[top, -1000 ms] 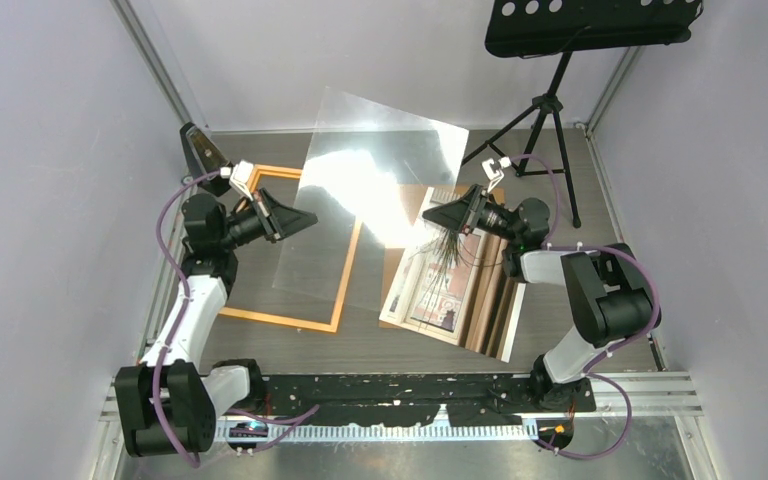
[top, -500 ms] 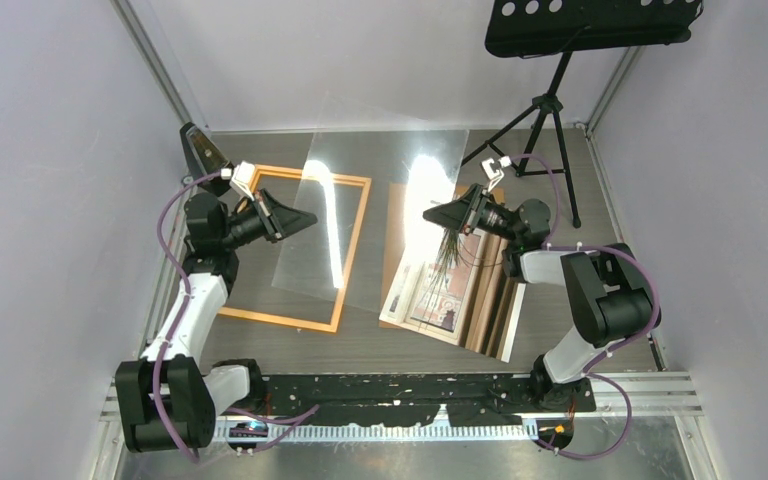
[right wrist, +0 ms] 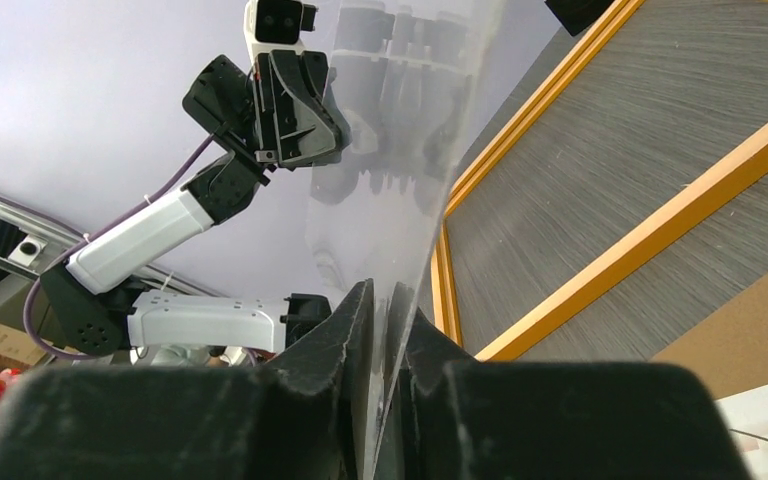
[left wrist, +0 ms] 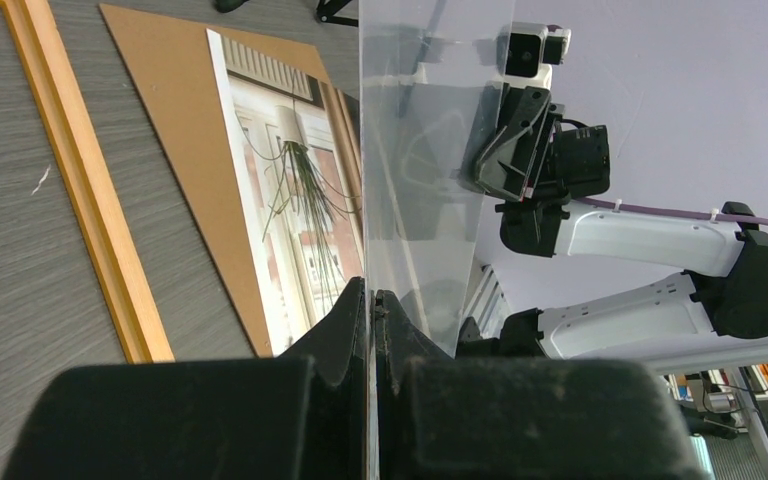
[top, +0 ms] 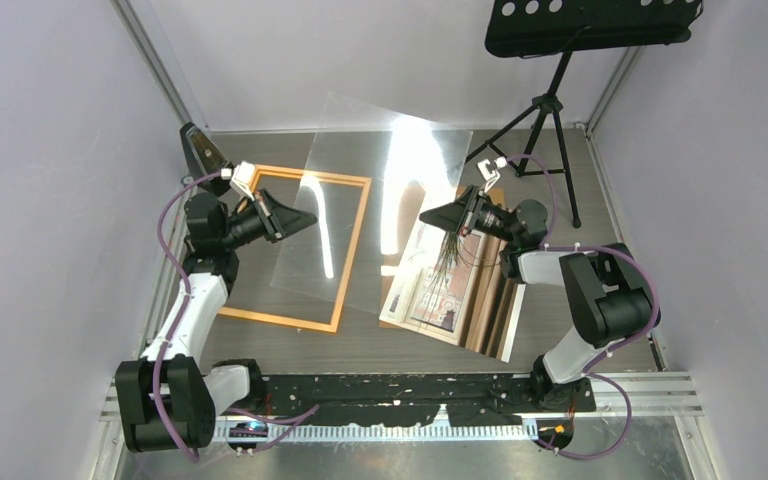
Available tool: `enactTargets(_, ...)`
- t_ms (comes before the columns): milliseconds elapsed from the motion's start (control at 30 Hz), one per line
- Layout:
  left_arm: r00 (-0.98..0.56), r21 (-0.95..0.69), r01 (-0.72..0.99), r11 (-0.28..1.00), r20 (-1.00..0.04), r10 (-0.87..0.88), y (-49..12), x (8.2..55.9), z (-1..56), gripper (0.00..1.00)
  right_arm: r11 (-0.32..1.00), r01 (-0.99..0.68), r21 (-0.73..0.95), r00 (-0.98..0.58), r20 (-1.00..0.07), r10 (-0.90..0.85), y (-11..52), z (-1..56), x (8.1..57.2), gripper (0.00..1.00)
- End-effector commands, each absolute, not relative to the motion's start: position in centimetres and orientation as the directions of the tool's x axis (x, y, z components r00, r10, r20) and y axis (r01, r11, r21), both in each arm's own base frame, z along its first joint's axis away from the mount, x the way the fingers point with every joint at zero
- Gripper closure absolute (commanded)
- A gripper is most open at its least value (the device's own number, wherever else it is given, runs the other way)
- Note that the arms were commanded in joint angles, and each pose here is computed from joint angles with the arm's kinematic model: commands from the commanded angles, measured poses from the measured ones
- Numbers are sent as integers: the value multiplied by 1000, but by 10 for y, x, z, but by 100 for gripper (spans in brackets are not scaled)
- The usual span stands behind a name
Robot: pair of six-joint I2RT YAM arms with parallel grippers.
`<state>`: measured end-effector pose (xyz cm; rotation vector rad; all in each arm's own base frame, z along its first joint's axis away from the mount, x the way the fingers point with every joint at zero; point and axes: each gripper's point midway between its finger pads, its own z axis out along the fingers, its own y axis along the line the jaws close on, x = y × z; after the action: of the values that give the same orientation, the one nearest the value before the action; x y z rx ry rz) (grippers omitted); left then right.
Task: Put the photo into the frame
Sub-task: Move the photo frame to the center of the board.
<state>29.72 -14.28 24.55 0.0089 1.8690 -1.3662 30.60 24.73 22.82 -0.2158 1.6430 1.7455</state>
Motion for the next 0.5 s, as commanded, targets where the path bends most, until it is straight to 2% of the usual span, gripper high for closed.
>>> enactTargets(0,-634,-756,491,432,-651,-419,-143,300,255,100,40,-696,717,-654,-656,378,249,258,300,89)
enactTargets(100,-626,-745,493,450,-663,-411,-141,299,254,100,59,-697,715,-649,-664,371,249,257,302,94)
enactTargets(133,-623,-739,491,461,-668,-407,-140,299,254,96,68,-689,722,-656,-660,367,249,256,302,94)
enactTargets(367,-597,-687,477,548,-711,-372,-131,298,254,42,113,-682,723,-646,-667,370,246,258,300,94)
enactTargets(467,-589,-662,452,598,-725,-357,-124,297,251,28,123,-684,719,-639,-672,375,245,263,298,94)
